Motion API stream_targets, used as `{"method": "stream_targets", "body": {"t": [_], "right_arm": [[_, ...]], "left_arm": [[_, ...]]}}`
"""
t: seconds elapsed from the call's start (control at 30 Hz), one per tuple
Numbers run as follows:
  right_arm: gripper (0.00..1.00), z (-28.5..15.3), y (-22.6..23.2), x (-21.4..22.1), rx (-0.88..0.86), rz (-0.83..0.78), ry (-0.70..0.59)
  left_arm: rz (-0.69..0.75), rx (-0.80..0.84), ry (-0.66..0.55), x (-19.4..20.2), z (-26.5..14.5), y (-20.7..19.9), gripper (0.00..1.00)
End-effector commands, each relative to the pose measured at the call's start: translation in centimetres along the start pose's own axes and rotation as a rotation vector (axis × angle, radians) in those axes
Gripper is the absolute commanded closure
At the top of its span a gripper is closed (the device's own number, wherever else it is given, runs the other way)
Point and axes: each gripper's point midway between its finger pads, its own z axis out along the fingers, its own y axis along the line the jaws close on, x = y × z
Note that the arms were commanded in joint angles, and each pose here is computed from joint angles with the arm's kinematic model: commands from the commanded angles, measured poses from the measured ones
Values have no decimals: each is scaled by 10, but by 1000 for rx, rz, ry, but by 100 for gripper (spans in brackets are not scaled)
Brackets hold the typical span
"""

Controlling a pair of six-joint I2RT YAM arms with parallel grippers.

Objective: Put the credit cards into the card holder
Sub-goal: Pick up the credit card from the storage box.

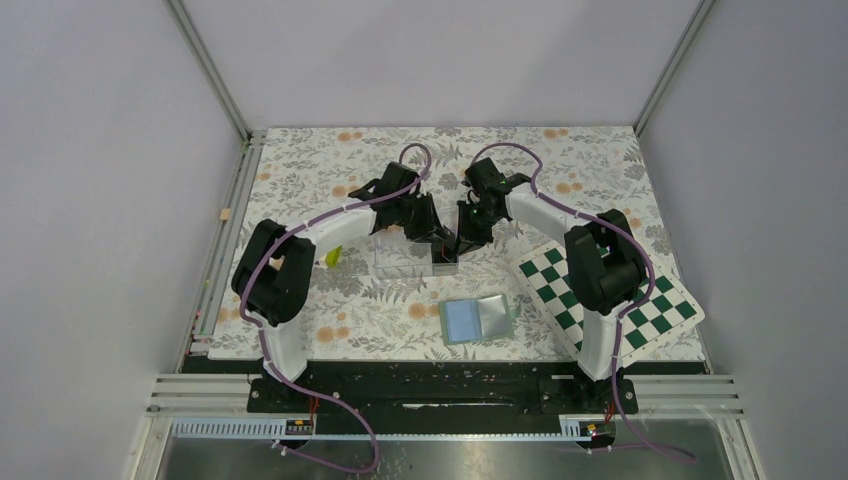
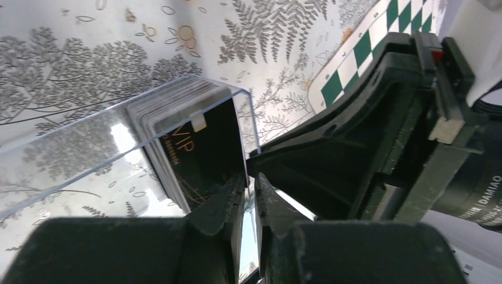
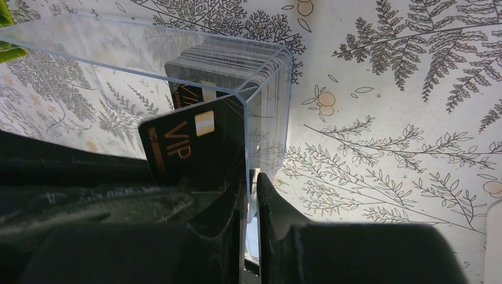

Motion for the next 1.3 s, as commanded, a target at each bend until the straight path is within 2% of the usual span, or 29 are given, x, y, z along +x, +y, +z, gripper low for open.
{"method": "stream_targets", "body": {"t": [0.0,0.3,0.47,0.5,0.57,0.67,0.83,1.07,1.17,1.27], "right_arm": [[88,-8,22,-1,-80,-27,-4],[87,-8,22,-1,-81,-23,0],[83,-12,24,-3,-87,-28,-11],[83,-13,25,-3,-89,-31,-14],[79,-17,27,-4,-95,-37,-24],[75,-27,31,-6,-107,-47,-46],[52,-63,41,-14,-145,-78,-131],[22,-137,57,0,-245,-163,-269],[14,-157,51,26,-291,-182,-283],[13,-172,48,59,-371,-188,-273]], "left_arm": [[44,127,-23,-8,-12,-35,88],[37,1,19,0,-6,-8,87],[35,-75,37,3,-4,7,87],[33,-75,43,4,-3,8,89],[32,-56,48,5,-1,5,99],[28,-20,22,0,-2,-2,100],[48,15,-53,-13,-22,-18,100],[128,100,-258,-22,-97,-57,100],[118,184,-277,-3,-122,-67,100],[91,315,-292,22,-145,-78,100]]}}
